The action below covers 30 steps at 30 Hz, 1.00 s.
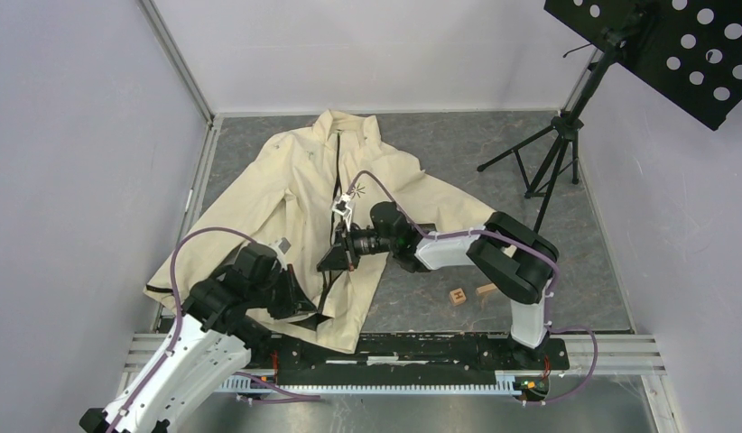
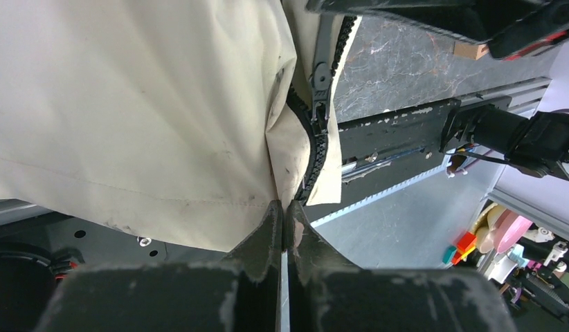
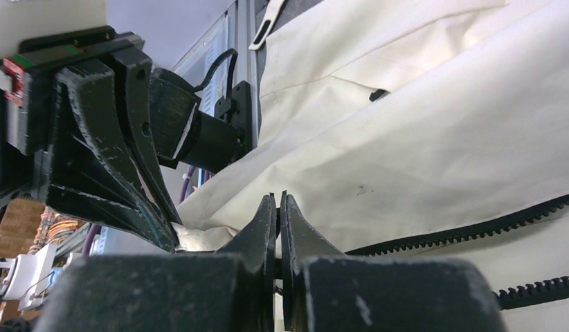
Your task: Zip up the jacket
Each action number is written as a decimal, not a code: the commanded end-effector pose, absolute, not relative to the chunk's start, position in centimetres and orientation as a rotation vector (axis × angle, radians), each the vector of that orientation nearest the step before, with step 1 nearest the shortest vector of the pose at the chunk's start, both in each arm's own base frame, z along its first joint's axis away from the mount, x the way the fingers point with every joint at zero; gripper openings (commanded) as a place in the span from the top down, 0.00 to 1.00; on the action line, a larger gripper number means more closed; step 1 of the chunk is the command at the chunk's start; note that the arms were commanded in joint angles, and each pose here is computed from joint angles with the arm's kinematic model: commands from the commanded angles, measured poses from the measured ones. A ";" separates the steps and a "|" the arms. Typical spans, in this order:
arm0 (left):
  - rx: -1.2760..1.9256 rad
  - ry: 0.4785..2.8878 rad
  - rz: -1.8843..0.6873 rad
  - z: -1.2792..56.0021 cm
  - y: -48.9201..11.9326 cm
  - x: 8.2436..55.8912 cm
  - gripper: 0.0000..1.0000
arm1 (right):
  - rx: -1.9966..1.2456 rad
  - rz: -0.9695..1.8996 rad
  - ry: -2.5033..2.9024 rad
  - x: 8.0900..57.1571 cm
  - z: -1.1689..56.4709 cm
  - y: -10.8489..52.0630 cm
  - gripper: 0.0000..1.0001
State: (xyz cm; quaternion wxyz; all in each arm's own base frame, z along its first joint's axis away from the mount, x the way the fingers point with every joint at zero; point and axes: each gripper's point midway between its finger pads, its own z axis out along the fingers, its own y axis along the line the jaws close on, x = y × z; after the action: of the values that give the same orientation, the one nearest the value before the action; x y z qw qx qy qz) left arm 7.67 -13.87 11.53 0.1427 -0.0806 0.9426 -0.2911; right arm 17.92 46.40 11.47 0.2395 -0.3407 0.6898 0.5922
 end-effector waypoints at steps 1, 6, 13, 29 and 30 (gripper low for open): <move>-0.158 2.727 -0.824 11.8 -13.7 7.4 0.98 | -0.806 1.508 1.672 21.9 17.0 45.8 1.00; -0.151 2.740 -0.800 11.6 -13.2 7.0 0.98 | -0.638 1.400 1.615 26.3 19.2 44.9 1.00; -0.120 2.686 -0.823 13.1 -13.1 7.0 0.98 | -0.559 1.382 1.623 28.7 19.8 45.3 1.00; -0.121 2.689 -0.797 14.4 -12.1 5.8 0.98 | -0.576 1.008 1.528 44.1 21.7 45.6 1.00; -0.116 2.692 -0.797 14.5 -12.1 5.8 0.98 | -0.564 0.997 1.519 45.0 21.8 45.7 1.00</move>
State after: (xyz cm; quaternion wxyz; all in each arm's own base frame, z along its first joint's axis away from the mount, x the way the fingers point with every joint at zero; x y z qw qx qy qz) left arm 8.22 -12.54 14.41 0.2080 -0.0673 0.9336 -0.2838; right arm 37.62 47.40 18.15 0.4807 -0.2727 0.6743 0.4899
